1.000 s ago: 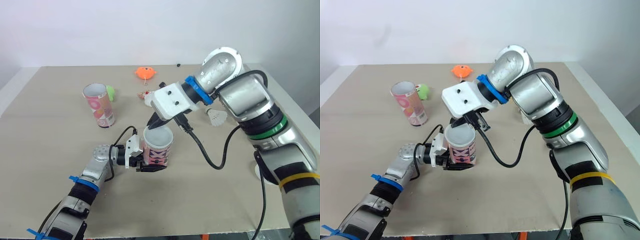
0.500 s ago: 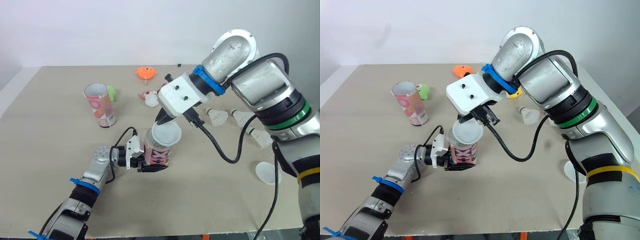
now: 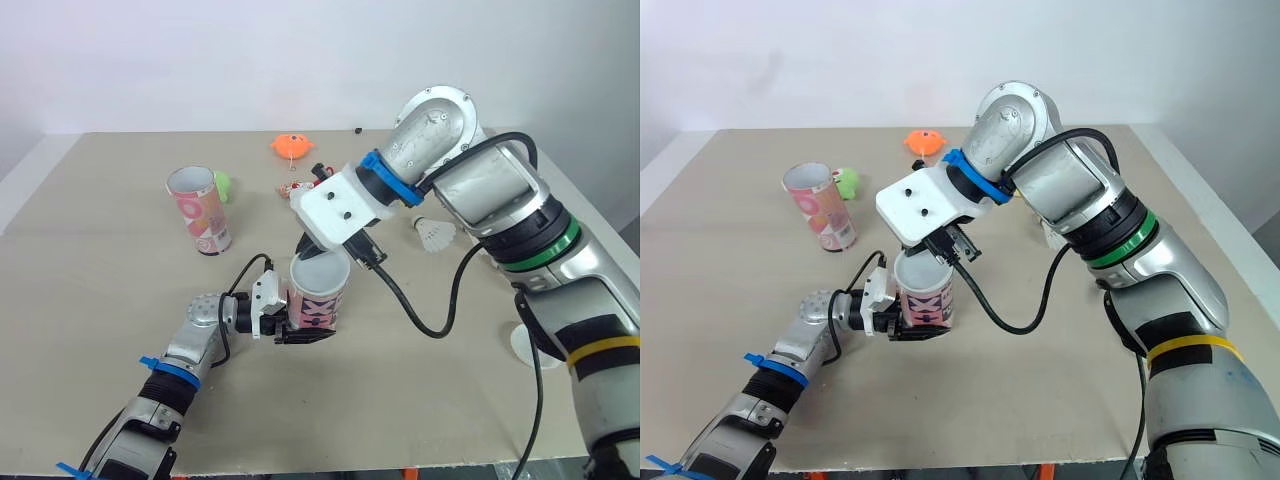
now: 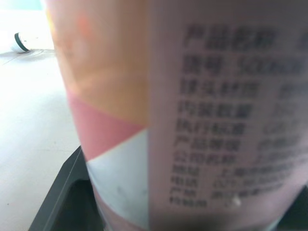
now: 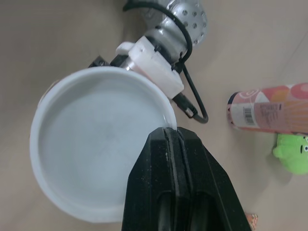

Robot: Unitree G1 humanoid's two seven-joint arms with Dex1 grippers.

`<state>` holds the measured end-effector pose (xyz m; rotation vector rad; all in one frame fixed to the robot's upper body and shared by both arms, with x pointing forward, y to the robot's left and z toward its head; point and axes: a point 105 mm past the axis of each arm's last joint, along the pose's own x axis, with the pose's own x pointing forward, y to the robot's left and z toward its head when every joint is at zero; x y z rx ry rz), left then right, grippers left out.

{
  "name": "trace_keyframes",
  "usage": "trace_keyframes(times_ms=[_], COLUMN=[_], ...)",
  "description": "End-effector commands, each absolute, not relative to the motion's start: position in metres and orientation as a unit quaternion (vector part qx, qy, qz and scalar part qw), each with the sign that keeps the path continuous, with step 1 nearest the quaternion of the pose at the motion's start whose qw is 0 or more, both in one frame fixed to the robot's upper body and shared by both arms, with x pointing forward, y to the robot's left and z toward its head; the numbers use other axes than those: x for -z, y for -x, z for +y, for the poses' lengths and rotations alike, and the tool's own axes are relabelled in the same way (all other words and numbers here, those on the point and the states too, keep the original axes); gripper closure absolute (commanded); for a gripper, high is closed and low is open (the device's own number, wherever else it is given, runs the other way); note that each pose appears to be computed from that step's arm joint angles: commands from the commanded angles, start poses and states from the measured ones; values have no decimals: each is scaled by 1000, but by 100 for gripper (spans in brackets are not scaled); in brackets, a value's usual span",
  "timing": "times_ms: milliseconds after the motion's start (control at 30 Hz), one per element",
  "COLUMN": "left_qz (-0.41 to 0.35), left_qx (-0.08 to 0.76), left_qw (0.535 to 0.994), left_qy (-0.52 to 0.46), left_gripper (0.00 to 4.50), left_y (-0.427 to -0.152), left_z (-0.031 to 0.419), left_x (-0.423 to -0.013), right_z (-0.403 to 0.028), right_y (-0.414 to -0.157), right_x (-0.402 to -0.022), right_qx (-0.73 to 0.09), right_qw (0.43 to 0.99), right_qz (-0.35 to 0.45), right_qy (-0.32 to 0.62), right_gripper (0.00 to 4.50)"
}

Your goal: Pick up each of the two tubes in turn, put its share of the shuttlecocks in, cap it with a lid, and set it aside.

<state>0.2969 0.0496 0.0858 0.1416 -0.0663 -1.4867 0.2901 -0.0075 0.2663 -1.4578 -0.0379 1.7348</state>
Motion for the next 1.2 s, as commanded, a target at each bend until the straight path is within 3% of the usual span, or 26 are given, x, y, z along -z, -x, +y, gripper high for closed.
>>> trace_keyframes(times_ms=[33, 700, 1167, 1200], left_qz=[37, 40, 38, 38], left_qx=[660, 659, 657, 657], left_qw=[747, 747, 749, 749], left_qy=[-73, -78, -77, -77], left_gripper=[151, 151, 151, 151], left_y=[-297, -298, -299, -299], left_z=[61, 66, 65, 65], left_x=[-57, -58, -59, -59], right_z=[-4, -10, -30, -29], right_y=[-282, -285, -295, -296], right_x=[-281, -257, -251, -251], right_qx=[-697, -686, -638, -639], right_qw=[425, 448, 398, 398], right_qz=[-45, -58, -81, -81], right_qy=[576, 571, 654, 653], right_gripper=[439, 439, 439, 412])
